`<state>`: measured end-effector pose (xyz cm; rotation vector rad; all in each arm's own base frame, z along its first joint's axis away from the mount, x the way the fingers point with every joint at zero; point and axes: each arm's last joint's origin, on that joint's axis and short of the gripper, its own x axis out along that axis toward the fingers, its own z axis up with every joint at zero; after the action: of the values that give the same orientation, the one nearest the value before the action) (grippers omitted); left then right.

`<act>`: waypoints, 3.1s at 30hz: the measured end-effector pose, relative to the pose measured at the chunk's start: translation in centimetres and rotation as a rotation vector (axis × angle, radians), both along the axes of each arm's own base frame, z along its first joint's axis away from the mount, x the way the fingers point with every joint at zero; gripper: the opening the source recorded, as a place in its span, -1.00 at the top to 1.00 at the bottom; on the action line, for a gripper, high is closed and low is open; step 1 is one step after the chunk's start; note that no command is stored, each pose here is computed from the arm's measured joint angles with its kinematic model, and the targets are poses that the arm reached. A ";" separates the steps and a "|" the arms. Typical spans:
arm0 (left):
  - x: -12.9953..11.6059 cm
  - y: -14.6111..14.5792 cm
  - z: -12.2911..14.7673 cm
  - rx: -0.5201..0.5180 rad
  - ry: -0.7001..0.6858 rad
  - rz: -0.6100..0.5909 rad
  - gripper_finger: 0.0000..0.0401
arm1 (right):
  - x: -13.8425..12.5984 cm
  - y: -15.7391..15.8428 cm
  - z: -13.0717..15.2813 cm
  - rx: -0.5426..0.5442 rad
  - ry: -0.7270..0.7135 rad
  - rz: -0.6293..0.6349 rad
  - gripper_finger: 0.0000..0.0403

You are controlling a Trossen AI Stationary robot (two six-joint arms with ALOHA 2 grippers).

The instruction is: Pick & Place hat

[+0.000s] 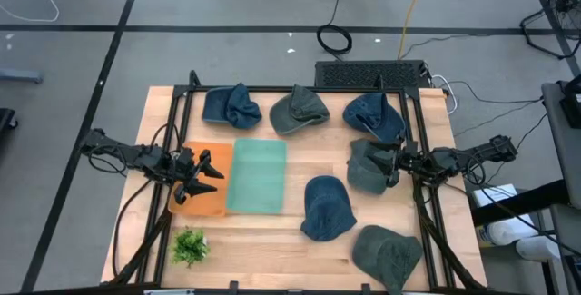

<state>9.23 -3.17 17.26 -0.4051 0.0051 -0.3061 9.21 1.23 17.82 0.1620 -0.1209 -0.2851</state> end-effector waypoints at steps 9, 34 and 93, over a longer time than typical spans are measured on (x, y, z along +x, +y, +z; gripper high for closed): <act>0.0 0.0 0.0 0.000 -0.001 0.000 -0.15 | 0.0 0.1 0.3 0.002 -0.029 0.055 -0.25; 0.0 0.0 0.0 0.000 -0.001 0.001 -0.15 | 0.3 0.2 4.5 -0.027 0.076 0.022 -0.48; 0.0 0.0 0.0 0.000 0.000 0.002 -0.15 | 6.3 -1.0 21.4 0.434 0.982 -0.043 -0.48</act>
<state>9.23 -3.16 17.26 -0.4051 0.0047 -0.3042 15.48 0.19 39.24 0.4313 0.9185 -0.4039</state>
